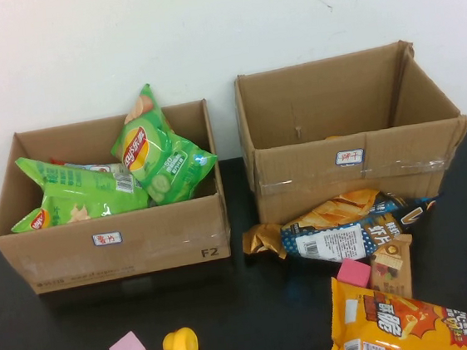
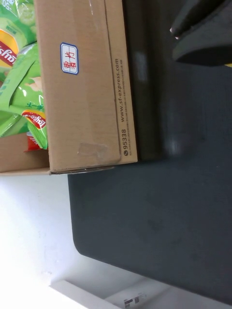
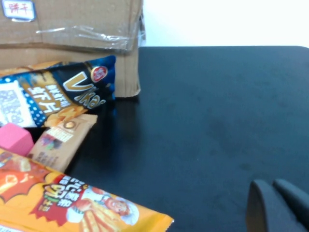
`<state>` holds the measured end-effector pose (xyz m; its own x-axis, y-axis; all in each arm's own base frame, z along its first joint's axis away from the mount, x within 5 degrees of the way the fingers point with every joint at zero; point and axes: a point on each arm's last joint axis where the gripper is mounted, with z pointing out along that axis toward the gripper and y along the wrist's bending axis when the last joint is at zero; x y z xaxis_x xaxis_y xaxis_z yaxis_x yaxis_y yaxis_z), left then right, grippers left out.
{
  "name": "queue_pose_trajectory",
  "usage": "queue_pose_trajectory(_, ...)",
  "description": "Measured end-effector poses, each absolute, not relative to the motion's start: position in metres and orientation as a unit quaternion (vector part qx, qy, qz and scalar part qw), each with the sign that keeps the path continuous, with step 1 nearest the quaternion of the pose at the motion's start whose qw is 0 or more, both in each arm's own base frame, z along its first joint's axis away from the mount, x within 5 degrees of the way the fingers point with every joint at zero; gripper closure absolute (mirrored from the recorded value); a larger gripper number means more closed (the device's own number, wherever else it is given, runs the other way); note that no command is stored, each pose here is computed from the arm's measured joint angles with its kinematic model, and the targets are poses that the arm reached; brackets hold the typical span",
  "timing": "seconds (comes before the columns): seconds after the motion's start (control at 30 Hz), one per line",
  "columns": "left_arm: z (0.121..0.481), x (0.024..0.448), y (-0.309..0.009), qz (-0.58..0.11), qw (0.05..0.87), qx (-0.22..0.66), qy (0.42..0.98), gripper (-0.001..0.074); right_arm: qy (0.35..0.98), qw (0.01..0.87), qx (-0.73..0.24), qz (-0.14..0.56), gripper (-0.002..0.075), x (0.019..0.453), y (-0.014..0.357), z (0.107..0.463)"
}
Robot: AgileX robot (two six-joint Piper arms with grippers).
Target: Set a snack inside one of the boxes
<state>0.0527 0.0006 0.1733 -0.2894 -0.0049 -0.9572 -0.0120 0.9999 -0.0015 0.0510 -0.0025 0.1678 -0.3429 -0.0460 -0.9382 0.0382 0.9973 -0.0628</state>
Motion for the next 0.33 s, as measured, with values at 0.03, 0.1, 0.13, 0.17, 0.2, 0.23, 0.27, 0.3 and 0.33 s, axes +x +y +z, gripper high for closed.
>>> queue_pose_trajectory(0.03, 0.1733, 0.0527, 0.0006, 0.003, 0.596, -0.005, 0.803, 0.0736, 0.819, 0.573, -0.008, -0.036, 0.0725, 0.0510, -0.0022, 0.1678)
queue_pose_trajectory(0.1, 0.1733, 0.0527, 0.0006, 0.003, 0.596, -0.005, 0.803, 0.0736, 0.818, 0.573, -0.017, -0.033, 0.0725, 0.0510, -0.0015, 0.1678)
queue_pose_trajectory(0.13, 0.1733, 0.0527, 0.0006, 0.003, 0.596, -0.005, 0.803, 0.0736, 0.818, 0.573, -0.021, -0.032, 0.0725, 0.0510, -0.0013, 0.1678)
queue_pose_trajectory(0.17, 0.1733, 0.0527, 0.0006, 0.003, 0.596, -0.005, 0.803, 0.0736, 0.818, 0.573, -0.021, -0.032, 0.0725, 0.0510, -0.0013, 0.1678)
queue_pose_trajectory(0.2, 0.1733, 0.0527, 0.0006, 0.003, 0.596, -0.005, 0.803, 0.0736, 0.818, 0.573, -0.019, -0.030, 0.0725, 0.0510, -0.0013, 0.1678)
queue_pose_trajectory(0.23, 0.1733, 0.0527, 0.0006, 0.003, 0.596, -0.005, 0.803, 0.0736, 0.818, 0.573, -0.018, -0.032, 0.0725, 0.0510, -0.0017, 0.1678)
queue_pose_trajectory(0.27, 0.1733, 0.0527, 0.0006, 0.003, 0.596, -0.005, 0.803, 0.0736, 0.819, 0.573, -0.015, -0.033, 0.0725, 0.0510, -0.0022, 0.1678)
queue_pose_trajectory(0.3, 0.1733, 0.0527, 0.0006, 0.003, 0.596, -0.005, 0.803, 0.0736, 0.819, 0.573, -0.015, -0.034, 0.0725, 0.0510, -0.0024, 0.1678)
queue_pose_trajectory(0.33, 0.1733, 0.0527, 0.0006, 0.003, 0.596, -0.005, 0.803, 0.0736, 0.819, 0.573, -0.014, -0.034, 0.0725, 0.0510, -0.0025, 0.1678)
